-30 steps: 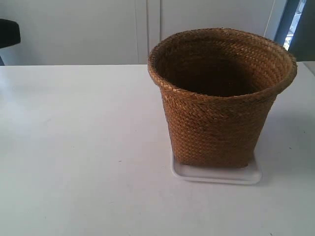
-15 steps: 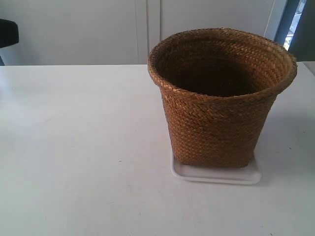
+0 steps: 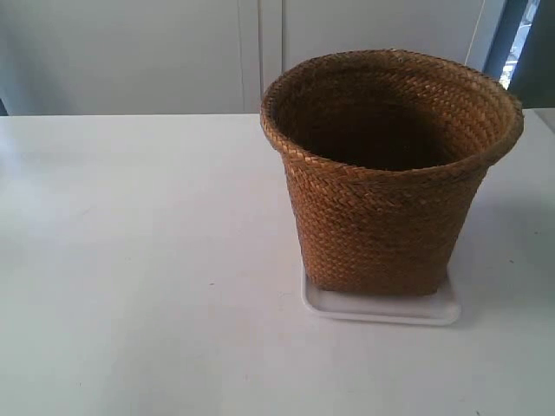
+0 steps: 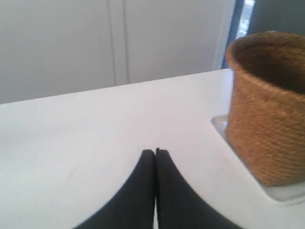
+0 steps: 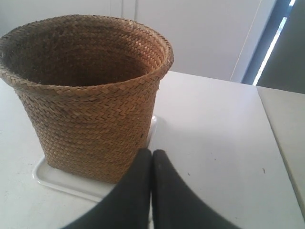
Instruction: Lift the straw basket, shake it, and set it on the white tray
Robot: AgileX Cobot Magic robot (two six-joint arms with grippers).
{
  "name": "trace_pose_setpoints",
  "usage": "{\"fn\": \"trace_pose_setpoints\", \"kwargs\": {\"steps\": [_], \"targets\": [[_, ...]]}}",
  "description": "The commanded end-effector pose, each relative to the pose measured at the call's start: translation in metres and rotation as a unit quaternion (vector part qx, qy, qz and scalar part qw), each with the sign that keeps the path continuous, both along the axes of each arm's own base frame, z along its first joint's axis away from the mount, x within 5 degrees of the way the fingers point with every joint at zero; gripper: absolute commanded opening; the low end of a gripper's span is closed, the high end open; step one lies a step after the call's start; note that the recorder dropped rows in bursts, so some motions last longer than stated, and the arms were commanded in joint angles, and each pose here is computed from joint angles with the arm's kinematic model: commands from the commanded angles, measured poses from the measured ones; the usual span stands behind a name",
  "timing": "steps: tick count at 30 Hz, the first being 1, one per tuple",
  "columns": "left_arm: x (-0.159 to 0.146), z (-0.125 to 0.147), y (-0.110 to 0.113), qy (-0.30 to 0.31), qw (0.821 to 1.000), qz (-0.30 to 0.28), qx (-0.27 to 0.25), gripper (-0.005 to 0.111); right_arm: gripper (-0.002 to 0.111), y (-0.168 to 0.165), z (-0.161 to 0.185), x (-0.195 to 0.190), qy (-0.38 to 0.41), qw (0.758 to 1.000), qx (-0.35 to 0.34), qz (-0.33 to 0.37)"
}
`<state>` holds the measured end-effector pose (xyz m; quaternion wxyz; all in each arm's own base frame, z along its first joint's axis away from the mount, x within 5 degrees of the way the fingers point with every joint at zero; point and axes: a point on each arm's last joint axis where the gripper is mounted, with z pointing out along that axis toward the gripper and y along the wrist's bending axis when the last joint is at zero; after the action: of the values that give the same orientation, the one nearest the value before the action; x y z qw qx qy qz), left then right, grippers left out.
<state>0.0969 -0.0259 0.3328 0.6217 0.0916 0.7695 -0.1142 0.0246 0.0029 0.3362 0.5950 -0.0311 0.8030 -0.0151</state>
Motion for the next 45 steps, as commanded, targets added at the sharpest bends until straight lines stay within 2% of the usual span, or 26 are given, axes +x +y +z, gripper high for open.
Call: {"fn": "trace_pose_setpoints", "kwargs": {"steps": [1, 3, 5, 7, 11, 16, 45], "targets": [[-0.013, -0.045, 0.014, -0.023, 0.996, 0.08, 0.023, 0.0, 0.0, 0.0, -0.001, 0.0, -0.001, 1.0, -0.001, -0.001], [-0.024, -0.064, 0.018, -0.045, 0.992, 0.116, 0.021, 0.0, 0.0, 0.0, -0.001, 0.0, -0.001, 1.0, -0.001, -0.001], [-0.037, -0.081, 0.015, -0.061, 0.991, 0.12, 0.01, 0.0, 0.0, 0.0, -0.001, 0.0, -0.001, 1.0, -0.001, -0.001], [-0.047, -0.098, 0.009, -0.069, 0.993, 0.097, 0.005, 0.0, 0.0, 0.0, -0.001, 0.0, -0.001, 1.0, -0.001, -0.001], [-0.048, -0.117, 0.002, -0.02, 0.998, 0.057, 0.006, 0.0, 0.0, 0.0, -0.001, -0.001, -0.001, 1.0, -0.002, -0.001], [-0.049, -0.12, -0.001, -0.003, 0.999, 0.041, 0.011, 0.0, 0.0, 0.0, -0.001, -0.001, -0.001, 1.0, -0.002, -0.001], [-0.049, -0.12, -0.001, -0.003, 0.999, 0.041, 0.011, 0.0, 0.0, 0.0, -0.001, -0.001, -0.001, 1.0, -0.002, -0.001]]}}
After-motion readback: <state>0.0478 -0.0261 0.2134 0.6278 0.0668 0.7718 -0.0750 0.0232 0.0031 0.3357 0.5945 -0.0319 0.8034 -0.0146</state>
